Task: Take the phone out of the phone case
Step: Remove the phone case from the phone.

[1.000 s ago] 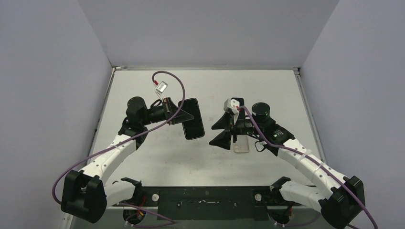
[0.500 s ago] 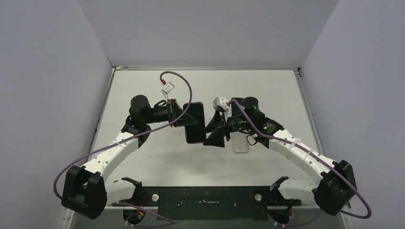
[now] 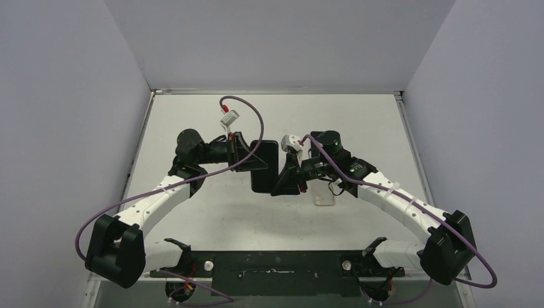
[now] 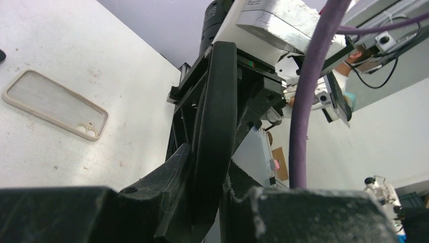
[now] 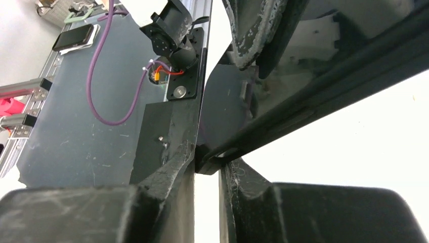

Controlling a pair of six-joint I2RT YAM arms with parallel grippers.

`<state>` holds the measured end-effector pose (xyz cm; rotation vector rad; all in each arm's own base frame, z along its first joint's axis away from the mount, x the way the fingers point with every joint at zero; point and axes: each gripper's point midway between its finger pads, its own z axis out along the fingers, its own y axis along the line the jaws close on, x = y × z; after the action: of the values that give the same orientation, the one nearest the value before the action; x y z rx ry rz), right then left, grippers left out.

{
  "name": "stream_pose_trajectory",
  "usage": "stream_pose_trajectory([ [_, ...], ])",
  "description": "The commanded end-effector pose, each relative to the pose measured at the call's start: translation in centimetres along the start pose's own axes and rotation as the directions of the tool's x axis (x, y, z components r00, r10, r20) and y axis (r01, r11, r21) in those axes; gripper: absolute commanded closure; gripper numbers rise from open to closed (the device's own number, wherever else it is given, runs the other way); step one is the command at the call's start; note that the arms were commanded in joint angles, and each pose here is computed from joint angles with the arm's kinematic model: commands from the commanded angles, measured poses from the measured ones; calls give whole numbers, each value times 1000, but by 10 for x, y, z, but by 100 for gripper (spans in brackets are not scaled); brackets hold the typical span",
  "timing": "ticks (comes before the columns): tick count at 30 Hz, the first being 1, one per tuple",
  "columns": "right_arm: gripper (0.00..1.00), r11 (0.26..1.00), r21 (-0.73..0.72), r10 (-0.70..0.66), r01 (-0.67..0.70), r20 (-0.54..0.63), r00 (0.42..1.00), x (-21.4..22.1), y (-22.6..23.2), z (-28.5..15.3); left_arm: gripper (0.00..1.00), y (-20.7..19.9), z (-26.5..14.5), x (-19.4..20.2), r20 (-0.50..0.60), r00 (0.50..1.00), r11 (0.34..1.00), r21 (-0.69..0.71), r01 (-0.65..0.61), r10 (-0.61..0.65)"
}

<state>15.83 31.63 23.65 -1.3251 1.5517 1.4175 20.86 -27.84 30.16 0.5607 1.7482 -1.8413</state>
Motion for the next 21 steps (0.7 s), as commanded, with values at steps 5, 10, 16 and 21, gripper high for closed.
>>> stream_pose_trajectory([
  [5, 100, 940, 35, -339, 341, -50, 940, -14, -11, 7, 100, -21, 10, -17, 28, 988, 987, 47, 152, -154],
  [10, 100, 917, 29, -394, 399, -108, 913, -13, -14, 14, 100, -11, 11, -10, 23, 968, 968, 36, 250, -250],
  [16, 100, 899, 1, -434, 438, -121, 892, -18, -9, 21, 100, 10, 12, -1, 33, 935, 935, -4, 353, -353],
  [21, 100, 884, -16, -467, 468, -114, 877, -26, -3, 26, 100, 16, 19, 5, 25, 922, 922, -11, 387, -386],
])
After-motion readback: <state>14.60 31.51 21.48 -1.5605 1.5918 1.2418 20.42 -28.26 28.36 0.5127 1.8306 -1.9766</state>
